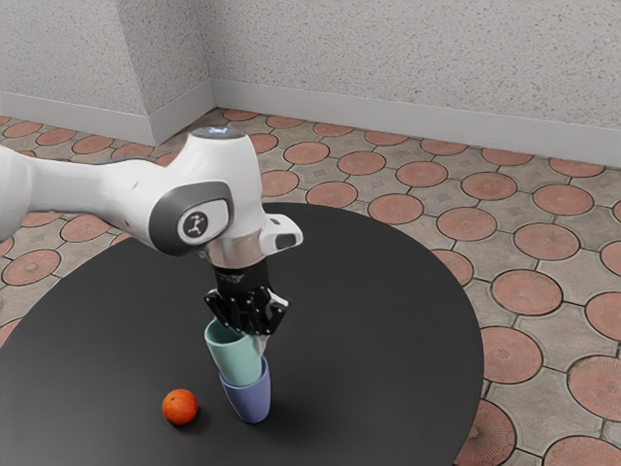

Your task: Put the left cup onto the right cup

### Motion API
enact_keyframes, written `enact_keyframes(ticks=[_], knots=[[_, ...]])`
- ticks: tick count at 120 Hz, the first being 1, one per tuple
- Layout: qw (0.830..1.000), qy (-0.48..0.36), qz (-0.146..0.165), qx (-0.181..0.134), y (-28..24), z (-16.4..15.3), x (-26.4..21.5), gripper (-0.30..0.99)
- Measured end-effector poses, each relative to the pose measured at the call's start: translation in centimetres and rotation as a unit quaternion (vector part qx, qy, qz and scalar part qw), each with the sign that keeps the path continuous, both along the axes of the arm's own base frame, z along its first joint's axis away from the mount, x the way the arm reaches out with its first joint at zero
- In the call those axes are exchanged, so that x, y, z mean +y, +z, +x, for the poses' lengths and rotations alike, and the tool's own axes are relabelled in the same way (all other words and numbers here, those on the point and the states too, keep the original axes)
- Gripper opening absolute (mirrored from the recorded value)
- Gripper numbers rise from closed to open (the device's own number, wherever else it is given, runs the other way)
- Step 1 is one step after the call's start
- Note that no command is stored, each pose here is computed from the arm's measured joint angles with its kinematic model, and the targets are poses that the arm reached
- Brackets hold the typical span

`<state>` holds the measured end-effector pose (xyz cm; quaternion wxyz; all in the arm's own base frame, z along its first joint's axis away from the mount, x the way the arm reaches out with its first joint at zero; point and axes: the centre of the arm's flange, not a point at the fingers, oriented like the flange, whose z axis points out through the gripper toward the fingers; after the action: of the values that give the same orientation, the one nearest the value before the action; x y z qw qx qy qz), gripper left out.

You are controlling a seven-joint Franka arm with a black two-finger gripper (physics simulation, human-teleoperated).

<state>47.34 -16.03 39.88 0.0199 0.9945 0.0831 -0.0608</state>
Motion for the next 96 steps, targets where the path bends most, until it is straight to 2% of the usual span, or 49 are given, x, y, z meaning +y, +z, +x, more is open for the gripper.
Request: enact_keyframes(ticks=[17,35,52,75,96], knots=[[1.0,-0.003,-0.002,-0.003,0.1,0.0,-0.3,0.35],[1.0,-0.004,-0.003,-0.007,0.3,0.1,-0.2,0.51],[1.0,-0.005,-0.01,-0.028,2.7,1.3,-0.4,0.59],[0.998,-0.01,-0.023,-0.063,9.7,3.7,-0.6,0.64],[0.997,0.007,-0.03,-0.078,16.0,6.0,4.4,0.65]])
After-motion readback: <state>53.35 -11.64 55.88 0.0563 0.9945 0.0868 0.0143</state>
